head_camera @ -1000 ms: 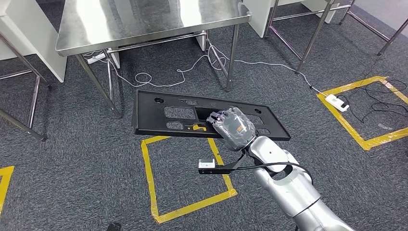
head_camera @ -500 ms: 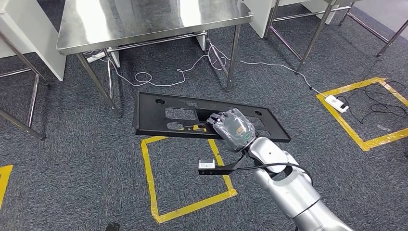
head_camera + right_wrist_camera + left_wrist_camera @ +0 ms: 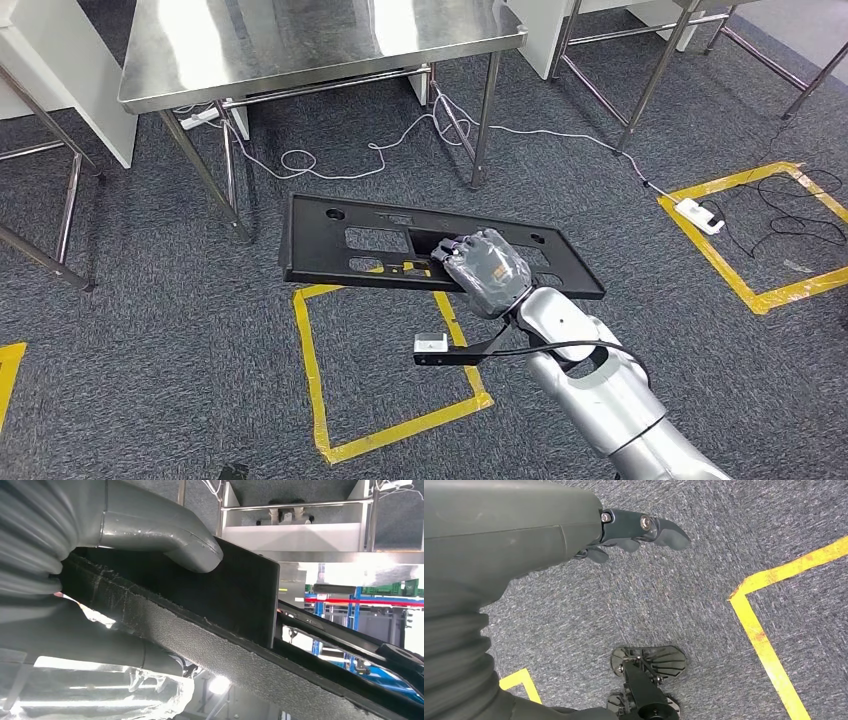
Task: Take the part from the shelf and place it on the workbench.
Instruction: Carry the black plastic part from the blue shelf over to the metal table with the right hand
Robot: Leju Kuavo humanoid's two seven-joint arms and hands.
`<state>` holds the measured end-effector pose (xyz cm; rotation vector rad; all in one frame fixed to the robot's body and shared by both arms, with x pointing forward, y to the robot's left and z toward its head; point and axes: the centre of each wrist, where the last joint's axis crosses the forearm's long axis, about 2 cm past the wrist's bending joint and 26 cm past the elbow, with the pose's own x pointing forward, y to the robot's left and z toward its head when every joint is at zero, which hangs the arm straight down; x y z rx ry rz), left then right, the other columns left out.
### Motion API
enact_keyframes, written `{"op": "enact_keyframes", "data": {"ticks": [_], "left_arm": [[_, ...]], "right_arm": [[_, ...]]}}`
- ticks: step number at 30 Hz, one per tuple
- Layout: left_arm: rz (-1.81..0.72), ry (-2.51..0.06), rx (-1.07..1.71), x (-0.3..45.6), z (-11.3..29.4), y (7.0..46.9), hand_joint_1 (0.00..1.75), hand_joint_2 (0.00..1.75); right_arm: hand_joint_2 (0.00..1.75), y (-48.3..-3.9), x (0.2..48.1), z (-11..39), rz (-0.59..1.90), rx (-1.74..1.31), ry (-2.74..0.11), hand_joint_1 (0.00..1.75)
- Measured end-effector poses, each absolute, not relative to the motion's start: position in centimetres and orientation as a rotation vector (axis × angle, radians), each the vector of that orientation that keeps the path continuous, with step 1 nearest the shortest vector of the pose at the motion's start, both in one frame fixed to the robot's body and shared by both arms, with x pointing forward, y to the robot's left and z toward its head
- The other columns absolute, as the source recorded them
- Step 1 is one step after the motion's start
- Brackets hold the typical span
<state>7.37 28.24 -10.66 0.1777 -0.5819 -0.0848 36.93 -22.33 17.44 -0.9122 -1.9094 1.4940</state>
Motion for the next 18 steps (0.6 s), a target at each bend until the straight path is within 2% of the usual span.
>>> {"op": "enact_keyframes", "data": {"ticks": [18], "left_arm": [[-0.067, -0.591, 0.168, 7.37, -10.67, 28.36, 0.00, 1.75]], "right_arm": [[1.75, -22.01, 36.94, 16.93, 1.517, -0.885, -1.891, 1.75]]}}
